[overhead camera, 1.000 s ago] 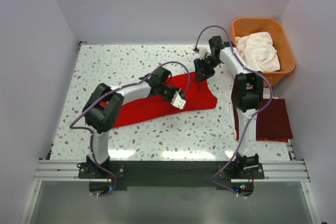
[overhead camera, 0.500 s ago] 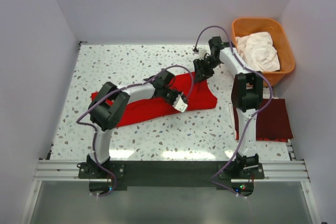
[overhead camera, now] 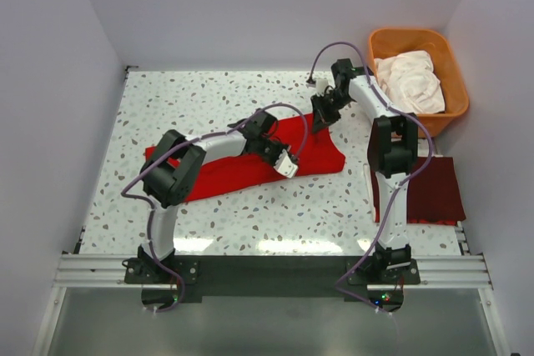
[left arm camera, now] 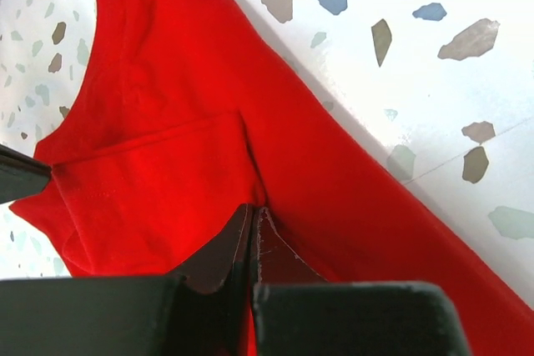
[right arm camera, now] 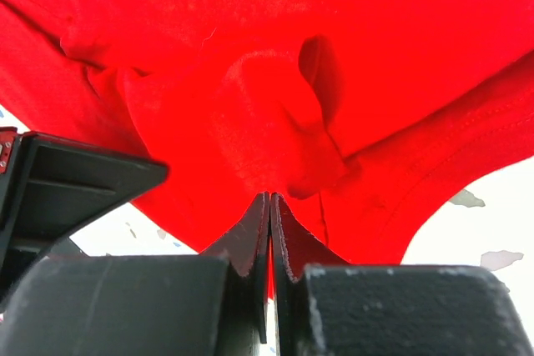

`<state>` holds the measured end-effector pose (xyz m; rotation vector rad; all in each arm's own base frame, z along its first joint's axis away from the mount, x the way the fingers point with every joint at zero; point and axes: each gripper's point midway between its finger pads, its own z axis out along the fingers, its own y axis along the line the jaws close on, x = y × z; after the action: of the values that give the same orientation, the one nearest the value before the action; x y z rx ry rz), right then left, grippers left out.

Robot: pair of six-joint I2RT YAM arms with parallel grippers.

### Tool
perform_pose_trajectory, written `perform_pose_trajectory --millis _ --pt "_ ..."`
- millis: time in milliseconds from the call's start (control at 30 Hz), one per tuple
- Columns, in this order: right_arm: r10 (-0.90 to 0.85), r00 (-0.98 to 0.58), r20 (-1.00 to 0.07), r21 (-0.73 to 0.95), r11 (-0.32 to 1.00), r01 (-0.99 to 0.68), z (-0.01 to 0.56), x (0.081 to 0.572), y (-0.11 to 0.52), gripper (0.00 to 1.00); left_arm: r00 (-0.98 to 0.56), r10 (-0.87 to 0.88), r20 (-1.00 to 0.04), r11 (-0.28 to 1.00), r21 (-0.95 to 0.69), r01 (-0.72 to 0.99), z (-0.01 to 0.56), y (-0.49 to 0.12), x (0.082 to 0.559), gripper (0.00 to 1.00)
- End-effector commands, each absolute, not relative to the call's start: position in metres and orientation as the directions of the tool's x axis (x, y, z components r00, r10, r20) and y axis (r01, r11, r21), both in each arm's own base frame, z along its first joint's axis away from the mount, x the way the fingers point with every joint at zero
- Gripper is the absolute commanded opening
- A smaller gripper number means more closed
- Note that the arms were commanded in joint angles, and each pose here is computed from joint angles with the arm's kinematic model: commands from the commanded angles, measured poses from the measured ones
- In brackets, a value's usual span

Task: Fold and stack the t-shirts
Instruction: Fold the tshirt

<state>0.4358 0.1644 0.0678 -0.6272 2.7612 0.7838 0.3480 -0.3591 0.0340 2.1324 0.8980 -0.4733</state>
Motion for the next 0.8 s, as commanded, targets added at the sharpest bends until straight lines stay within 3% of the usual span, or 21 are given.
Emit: perform_pose_trajectory --millis 0,333,767 --pt "-0.347 -0.885 -0.311 0.479 0.746 -0.462 0.077 0.433 0.169 0.0 0.731 0.407 -0.548 -0.446 0.579 0.683 0.074 -0.357 0.359 0.0" --pt "-0.349 -0.875 -0.336 0.463 0.748 -0.476 0.09 0.437 0.168 0.0 0.729 0.414 -0.545 -0.428 0.591 0.684 0.087 -0.339 0.365 0.0" --pt "-0.392 -0.881 -0.264 0.476 0.742 -0.473 0.08 0.41 0.166 0.0 0.721 0.432 -0.542 -0.471 0.546 0.693 0.065 -0.316 0.362 0.0"
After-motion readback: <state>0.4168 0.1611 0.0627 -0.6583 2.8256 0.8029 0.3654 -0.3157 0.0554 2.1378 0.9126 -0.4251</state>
